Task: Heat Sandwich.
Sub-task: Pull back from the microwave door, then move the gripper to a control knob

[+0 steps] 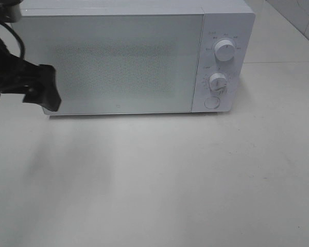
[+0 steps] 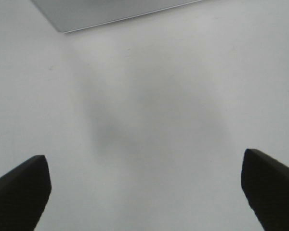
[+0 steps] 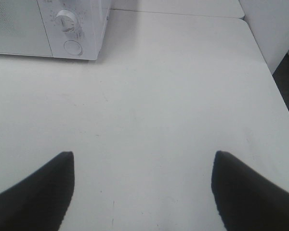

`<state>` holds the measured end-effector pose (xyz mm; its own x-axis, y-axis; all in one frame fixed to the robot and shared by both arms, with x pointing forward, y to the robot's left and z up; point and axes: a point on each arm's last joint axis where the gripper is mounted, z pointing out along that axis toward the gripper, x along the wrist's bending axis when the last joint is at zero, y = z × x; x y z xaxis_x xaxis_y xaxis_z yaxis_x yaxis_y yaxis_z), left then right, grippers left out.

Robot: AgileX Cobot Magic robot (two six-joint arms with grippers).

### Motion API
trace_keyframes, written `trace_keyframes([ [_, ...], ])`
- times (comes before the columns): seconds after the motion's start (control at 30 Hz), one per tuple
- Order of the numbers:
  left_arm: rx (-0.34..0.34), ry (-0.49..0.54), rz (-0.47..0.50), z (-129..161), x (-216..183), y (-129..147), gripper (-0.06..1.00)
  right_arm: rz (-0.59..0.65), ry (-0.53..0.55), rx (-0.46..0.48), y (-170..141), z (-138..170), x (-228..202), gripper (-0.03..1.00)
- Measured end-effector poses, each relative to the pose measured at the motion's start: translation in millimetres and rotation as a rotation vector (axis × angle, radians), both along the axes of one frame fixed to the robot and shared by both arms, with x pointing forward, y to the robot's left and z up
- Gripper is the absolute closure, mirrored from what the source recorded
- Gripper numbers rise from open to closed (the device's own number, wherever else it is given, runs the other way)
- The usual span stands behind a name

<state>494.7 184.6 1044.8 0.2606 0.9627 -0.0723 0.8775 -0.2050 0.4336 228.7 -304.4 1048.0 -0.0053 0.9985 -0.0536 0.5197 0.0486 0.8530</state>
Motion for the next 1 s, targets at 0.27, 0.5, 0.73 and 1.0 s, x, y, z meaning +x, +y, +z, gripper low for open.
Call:
trace_keyframes([
  [0.27,-0.012,-0.025,0.152,31.4,-12.7,57.6,-0.05,0.0,0.0,0.0,0.0,0.0,0.0,0.2],
  [0.5,-0.01,-0.049,0.344,63.0,-50.2,109.6,-0.05,0.0,0.0,0.0,0.0,0.0,0.0,0.2],
  [0.73,0.005,-0.068,0.392,66.9,-90.7,123.5,-0.05,0.0,0.0,0.0,0.0,0.0,0.0,0.2],
  [1.0,-0.004,-0.103,0.37,50.7,-160.6,118.9,-0.05,0.0,0.0,0.0,0.0,0.0,0.0,0.2],
])
